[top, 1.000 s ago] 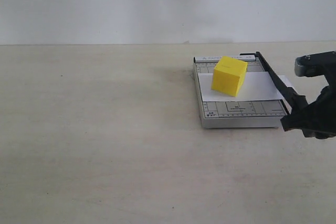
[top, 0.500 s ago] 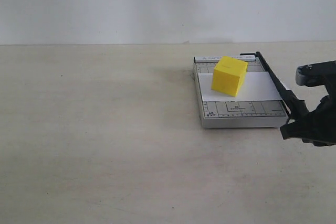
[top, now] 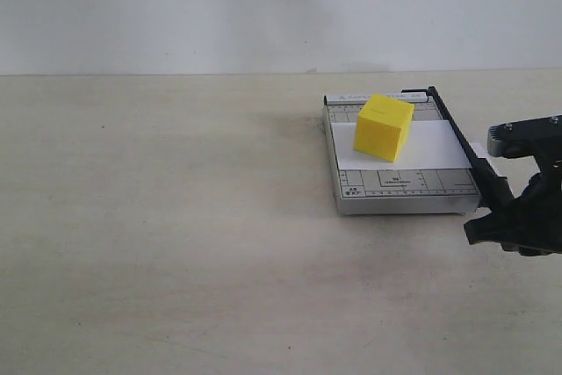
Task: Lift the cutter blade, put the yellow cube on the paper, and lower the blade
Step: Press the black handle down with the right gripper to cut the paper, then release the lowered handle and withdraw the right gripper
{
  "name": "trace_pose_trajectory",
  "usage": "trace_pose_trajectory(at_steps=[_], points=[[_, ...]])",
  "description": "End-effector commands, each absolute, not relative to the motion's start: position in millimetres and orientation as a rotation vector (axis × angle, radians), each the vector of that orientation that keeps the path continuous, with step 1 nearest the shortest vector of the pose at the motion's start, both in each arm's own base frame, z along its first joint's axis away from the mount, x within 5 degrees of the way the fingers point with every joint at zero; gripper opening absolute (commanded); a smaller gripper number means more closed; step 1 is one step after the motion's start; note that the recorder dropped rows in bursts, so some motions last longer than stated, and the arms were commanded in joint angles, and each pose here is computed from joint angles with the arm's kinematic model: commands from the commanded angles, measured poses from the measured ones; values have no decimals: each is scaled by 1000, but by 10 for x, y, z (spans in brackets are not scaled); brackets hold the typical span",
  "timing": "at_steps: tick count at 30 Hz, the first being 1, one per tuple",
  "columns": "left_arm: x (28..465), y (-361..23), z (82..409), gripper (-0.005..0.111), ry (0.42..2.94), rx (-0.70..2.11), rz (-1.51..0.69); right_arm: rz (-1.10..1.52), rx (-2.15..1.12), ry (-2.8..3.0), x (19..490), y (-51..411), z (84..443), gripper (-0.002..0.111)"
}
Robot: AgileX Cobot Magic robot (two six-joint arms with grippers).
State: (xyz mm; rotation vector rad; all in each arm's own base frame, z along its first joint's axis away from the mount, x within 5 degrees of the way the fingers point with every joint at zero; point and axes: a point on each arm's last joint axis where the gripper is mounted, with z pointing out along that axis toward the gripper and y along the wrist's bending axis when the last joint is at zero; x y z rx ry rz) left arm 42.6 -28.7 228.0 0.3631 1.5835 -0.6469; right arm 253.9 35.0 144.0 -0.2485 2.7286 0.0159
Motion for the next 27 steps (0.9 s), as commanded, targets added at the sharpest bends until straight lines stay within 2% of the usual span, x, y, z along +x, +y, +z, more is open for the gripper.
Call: trace_pose_trajectory(at_steps=[1, 4, 6, 8, 11, 13, 21, 27], points=[[426, -288, 2265, 60, 1590, 362, -652, 7, -322, 2888, 2364, 353, 1291, 0], [426, -288, 2265, 60, 1590, 362, -652, 9, -319, 2885, 2367, 354, 1292, 1], [426, -288, 2265, 60, 1590, 362, -652, 9, -326, 2884, 2367, 355, 1292, 6], [426, -288, 2265, 60, 1590, 362, -652, 13, -325, 2882, 2366, 357, 1297, 18], [426, -287, 2264, 60, 1592, 362, -651, 22, -335, 2883, 2363, 364, 1296, 46], [426, -287, 2265, 60, 1590, 362, -651, 33, -318, 2886, 2362, 368, 1296, 60], [426, -287, 2265, 60, 1590, 362, -651, 44, -297, 2868, 2365, 374, 1333, 56], [425, -288, 2267, 60, 1588, 362, -653, 55, -271, 2656, 2436, 384, 1783, 56]])
